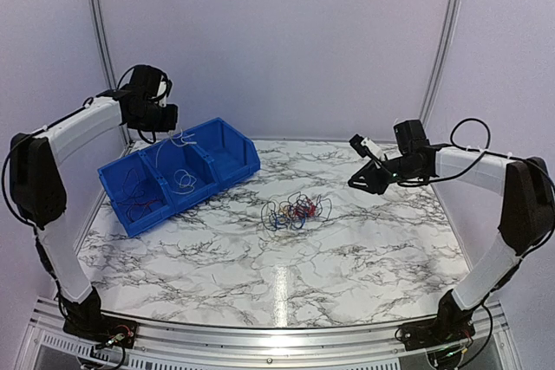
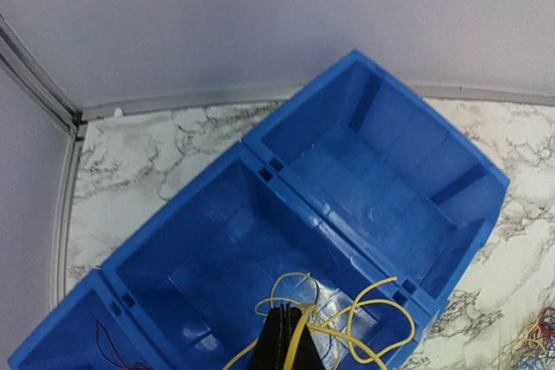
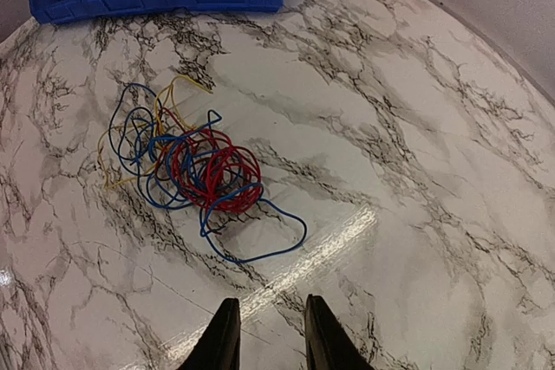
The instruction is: Untangle the cables
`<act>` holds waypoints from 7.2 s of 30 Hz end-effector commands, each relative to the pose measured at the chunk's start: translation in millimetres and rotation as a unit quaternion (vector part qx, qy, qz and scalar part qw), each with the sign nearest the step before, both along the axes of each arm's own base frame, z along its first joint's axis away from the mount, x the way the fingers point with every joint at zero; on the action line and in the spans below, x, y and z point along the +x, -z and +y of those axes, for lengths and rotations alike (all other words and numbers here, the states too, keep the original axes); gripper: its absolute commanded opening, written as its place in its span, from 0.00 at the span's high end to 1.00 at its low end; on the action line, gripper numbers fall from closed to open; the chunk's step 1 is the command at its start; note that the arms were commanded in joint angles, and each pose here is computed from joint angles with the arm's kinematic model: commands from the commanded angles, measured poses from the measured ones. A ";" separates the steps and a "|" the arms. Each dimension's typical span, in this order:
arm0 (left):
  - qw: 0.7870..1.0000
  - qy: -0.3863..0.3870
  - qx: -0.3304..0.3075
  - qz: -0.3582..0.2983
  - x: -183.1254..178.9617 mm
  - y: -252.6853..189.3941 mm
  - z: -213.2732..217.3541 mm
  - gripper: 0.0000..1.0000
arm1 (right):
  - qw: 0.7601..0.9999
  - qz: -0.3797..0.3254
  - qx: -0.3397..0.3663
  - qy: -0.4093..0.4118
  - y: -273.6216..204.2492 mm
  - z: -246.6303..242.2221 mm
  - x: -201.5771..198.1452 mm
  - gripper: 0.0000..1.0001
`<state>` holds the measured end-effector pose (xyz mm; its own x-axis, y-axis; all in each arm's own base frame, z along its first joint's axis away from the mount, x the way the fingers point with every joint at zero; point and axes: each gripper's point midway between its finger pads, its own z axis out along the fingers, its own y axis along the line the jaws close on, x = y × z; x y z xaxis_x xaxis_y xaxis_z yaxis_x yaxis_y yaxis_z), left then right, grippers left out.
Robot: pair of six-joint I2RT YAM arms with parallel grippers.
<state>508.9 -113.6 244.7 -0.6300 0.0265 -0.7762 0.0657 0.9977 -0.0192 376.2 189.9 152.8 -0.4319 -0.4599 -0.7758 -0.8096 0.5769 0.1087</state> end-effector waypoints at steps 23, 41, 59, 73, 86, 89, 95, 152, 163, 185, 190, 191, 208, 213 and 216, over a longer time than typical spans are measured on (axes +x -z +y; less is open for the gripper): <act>0.997 -0.020 -0.020 0.077 -19.9 67.0 1.5 0.61 | 1.000 0.023 -0.008 -0.014 15.2 2.0 -1.2 0.73; 0.962 0.265 -0.061 -0.021 -166.2 32.2 -219.0 0.55 | 0.999 0.016 -0.011 -0.029 15.4 11.5 -6.4 0.72; 0.967 0.237 -0.070 0.061 -154.6 170.5 -275.2 0.60 | 0.997 0.024 -0.027 -0.065 28.3 30.5 -19.6 0.69; 0.973 0.198 -0.117 0.022 -150.0 154.4 -268.4 1.00 | 0.995 -0.001 -0.025 -0.092 5.0 59.0 -23.4 0.57; 0.962 0.159 -0.220 0.017 -178.3 143.9 -245.2 1.00 | 0.983 -0.054 -0.103 -0.141 21.6 163.3 -16.3 0.45; 0.960 0.150 -0.234 0.017 -180.8 145.8 -242.4 1.00 | 0.981 -0.043 -0.099 -0.159 31.1 186.2 -23.9 0.43; 0.958 0.138 -0.251 0.020 -185.1 150.4 -236.4 1.00 | 0.981 -0.008 -0.092 -0.172 54.7 209.5 -29.2 0.40; 0.943 0.052 -0.210 -0.251 -279.7 -178.4 -22.1 1.00 | 0.979 0.096 -0.175 0.049 177.6 98.9 63.5 1.00; 0.913 -0.002 -0.196 -0.359 -325.0 -289.6 65.0 1.00 | 0.976 0.142 -0.135 0.090 176.2 61.0 76.7 1.00; 0.880 -0.025 -0.203 -0.428 -350.7 -364.8 104.7 1.00 | 0.975 0.149 -0.132 0.098 177.4 56.6 79.9 1.00; 0.839 -0.047 -0.256 -0.478 -385.2 -409.0 148.5 1.00 | 0.974 0.155 -0.132 0.099 180.3 56.2 80.3 1.00; 0.831 -0.047 -0.265 -0.486 -389.7 -416.0 152.7 1.00 | 0.974 0.156 -0.132 0.099 180.5 56.1 80.4 1.00; 0.866 -0.019 -0.251 -0.431 -352.5 -367.1 100.5 1.00 | 0.979 0.148 -0.128 0.061 150.6 63.2 75.4 0.76; 0.894 0.026 -0.251 -0.370 -323.1 -316.5 46.0 1.00 | 0.988 0.090 -0.109 0.063 75.9 62.4 77.7 0.46; 0.908 0.071 -0.258 -0.324 -306.5 -283.2 3.3 1.00 | 0.992 0.054 -0.099 0.056 31.5 59.0 70.4 0.39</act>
